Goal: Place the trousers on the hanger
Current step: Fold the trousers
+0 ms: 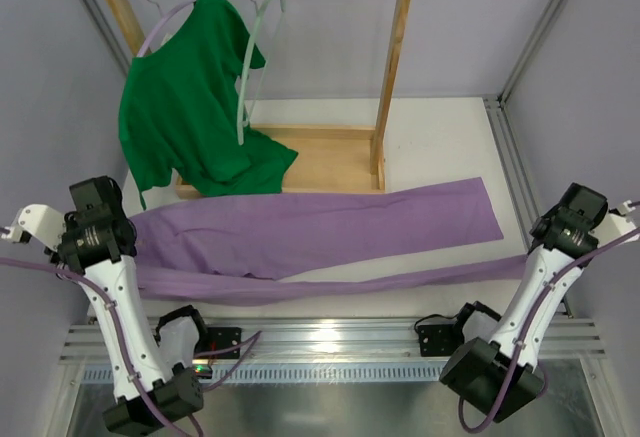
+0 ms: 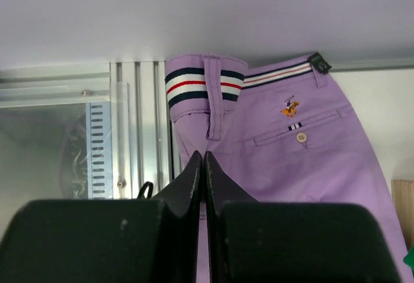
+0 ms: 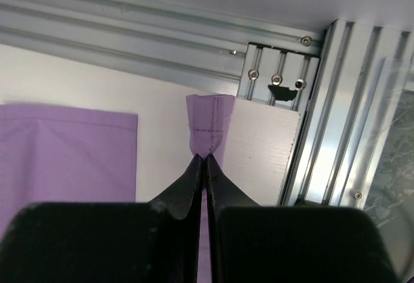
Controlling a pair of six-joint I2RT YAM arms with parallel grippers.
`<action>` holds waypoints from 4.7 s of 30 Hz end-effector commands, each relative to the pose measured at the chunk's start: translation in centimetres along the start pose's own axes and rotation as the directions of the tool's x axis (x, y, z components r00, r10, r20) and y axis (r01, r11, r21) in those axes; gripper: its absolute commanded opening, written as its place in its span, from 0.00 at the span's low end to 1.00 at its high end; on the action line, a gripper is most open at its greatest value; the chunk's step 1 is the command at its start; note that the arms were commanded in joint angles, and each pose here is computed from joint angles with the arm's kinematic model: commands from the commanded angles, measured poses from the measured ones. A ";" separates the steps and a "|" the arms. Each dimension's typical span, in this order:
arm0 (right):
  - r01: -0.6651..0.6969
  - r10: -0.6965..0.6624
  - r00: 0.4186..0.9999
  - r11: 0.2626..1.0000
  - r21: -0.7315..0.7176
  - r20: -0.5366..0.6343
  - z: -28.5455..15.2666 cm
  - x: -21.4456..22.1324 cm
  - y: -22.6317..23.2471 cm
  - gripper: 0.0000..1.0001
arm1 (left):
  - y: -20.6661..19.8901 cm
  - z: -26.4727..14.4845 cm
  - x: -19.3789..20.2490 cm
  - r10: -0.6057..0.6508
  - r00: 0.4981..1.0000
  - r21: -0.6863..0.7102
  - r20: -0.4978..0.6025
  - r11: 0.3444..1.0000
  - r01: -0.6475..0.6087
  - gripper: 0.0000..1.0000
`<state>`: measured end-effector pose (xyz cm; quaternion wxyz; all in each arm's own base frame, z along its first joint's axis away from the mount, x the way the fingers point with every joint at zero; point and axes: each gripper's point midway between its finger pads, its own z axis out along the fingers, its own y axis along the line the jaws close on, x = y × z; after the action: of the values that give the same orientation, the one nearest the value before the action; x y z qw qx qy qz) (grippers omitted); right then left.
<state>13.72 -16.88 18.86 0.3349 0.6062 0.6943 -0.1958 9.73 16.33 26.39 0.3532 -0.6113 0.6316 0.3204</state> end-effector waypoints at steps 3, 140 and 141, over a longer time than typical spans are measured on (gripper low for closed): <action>0.035 -0.038 0.998 0.997 -0.072 -0.049 2.7 0.0 3.2 0.04 | -3.8 1.7 -0.3 -0.006 1.000 0.006 -0.015 1.000 0.006 0.00; 0.148 -0.238 0.953 0.903 -0.403 -0.185 7.3 0.2 22.7 0.04 | -17.0 10.9 8.4 0.005 0.960 0.116 -0.279 0.993 0.029 0.00; 0.143 -0.240 0.952 0.898 -0.416 -0.191 7.2 0.6 22.9 0.04 | -17.1 10.9 9.3 0.010 0.952 0.109 -0.307 0.994 0.025 0.11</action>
<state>36.43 -17.22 15.51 0.3174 0.4720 0.8218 -0.0337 26.01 19.45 12.91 0.2816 -0.6369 0.6888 0.2018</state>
